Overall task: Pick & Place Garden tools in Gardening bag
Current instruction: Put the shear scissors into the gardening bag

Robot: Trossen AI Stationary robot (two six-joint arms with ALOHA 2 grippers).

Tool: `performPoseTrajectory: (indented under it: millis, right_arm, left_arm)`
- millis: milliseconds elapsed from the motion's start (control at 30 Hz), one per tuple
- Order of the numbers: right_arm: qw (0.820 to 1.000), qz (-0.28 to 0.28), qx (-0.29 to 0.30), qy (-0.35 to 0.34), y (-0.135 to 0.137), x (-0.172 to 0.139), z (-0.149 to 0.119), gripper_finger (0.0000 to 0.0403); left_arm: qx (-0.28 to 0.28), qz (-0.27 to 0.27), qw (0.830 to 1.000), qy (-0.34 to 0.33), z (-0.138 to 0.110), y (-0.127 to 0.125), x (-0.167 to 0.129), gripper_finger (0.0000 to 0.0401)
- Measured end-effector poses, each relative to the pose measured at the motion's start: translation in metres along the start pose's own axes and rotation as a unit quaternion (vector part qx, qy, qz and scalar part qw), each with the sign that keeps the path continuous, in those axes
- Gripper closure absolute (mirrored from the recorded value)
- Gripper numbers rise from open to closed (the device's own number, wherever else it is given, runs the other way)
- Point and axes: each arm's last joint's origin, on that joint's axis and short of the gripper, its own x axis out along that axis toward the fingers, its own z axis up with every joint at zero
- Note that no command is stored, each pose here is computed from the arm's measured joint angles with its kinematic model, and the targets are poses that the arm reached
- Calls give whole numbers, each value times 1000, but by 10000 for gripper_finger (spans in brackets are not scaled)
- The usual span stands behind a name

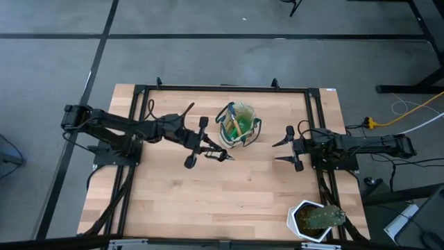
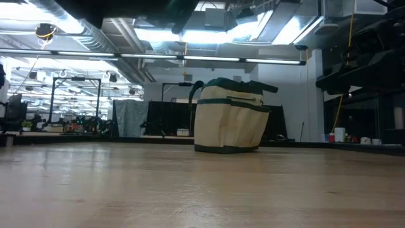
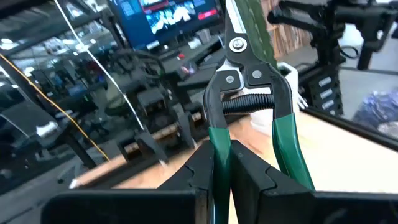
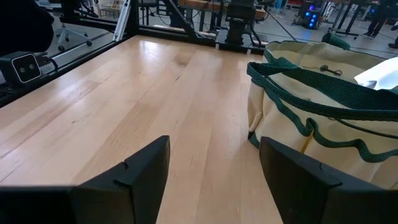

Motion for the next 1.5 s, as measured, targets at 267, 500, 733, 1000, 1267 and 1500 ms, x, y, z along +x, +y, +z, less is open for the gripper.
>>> performPoseTrajectory:
  millis: [267,500,733,1000,1267,1500]
  right_arm:
    - [1000,0,0,0,0,0,0,153]
    - [1000,0,0,0,0,0,0,153]
    - [1000,0,0,0,0,0,0,153]
    - [1000,0,0,0,0,0,0,153]
    - [1000,0,0,0,0,0,0,153]
    - [1000,0,0,0,0,0,0,153]
  left_arm:
    - [6,21,1000,-16,13,14,6,375]
    - [-21,50,999,5,3,37,21,375]
    - [-48,70,996,19,-2,63,42,375]
    - [-103,85,988,77,0,99,55,374]
    - [-143,116,982,51,-24,115,68,374]
    - [-149,138,975,92,-52,110,81,374]
